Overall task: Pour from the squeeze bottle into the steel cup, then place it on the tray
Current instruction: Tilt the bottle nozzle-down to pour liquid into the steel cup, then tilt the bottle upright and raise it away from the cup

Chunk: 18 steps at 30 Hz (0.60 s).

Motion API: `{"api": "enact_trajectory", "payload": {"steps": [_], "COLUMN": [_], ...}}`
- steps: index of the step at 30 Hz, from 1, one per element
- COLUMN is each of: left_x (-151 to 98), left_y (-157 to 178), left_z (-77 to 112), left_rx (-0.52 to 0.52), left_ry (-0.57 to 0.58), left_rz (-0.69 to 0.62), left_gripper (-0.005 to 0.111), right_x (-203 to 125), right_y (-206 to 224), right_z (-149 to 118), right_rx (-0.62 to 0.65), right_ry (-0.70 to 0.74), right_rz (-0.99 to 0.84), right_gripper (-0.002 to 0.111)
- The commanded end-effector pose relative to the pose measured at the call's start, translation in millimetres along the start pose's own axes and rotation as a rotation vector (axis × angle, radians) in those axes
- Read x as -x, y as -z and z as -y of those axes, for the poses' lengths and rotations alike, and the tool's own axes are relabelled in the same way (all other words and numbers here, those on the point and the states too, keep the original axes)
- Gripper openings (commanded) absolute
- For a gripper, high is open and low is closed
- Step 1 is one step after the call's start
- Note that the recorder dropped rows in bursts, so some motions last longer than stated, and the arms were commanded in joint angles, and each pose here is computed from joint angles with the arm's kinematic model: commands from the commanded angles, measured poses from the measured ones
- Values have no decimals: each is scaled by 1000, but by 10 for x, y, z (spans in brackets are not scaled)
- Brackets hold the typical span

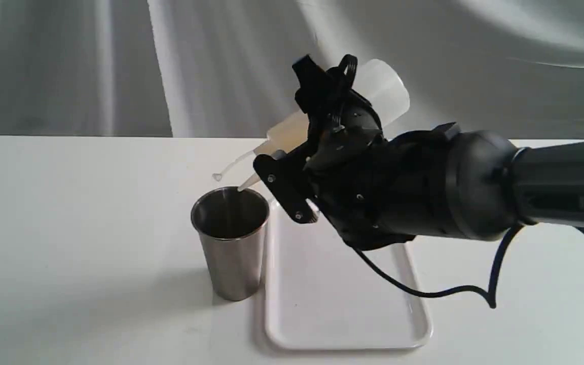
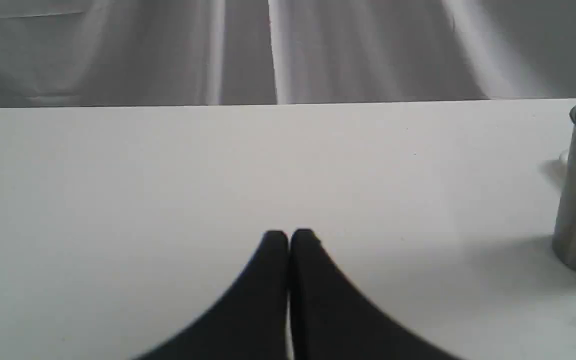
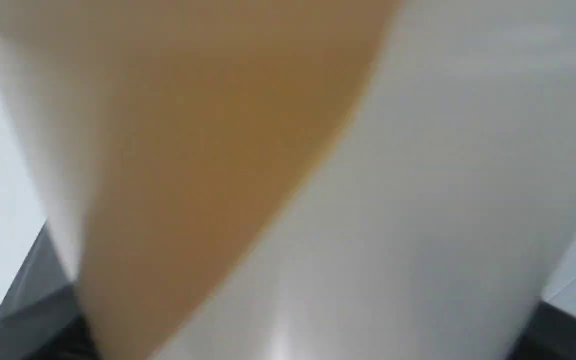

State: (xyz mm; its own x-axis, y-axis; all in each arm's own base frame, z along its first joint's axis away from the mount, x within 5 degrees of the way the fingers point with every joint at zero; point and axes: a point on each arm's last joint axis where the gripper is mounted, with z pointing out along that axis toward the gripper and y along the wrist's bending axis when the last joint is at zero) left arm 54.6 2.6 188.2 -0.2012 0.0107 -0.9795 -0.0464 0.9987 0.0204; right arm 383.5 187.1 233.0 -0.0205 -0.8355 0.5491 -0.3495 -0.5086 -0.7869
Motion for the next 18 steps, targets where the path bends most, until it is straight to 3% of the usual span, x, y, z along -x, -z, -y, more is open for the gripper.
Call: {"api": "enact_trajectory", "payload": {"steps": [1,18], "left_x": [-7,-7], "left_y": [-2,-2], "left_z": [5,5], "left_rx": [-8,-8], "left_ry": [2,0], "left_rz": [6,6], "left_gripper": [0,0], "right_x": [-64,9], "right_y": [31,40], "right_z": [68,-74], "right_rx": [-20,148], "right_ry": [-75,-505], "right_rz": [-28,15], "right_gripper": [10,10]}}
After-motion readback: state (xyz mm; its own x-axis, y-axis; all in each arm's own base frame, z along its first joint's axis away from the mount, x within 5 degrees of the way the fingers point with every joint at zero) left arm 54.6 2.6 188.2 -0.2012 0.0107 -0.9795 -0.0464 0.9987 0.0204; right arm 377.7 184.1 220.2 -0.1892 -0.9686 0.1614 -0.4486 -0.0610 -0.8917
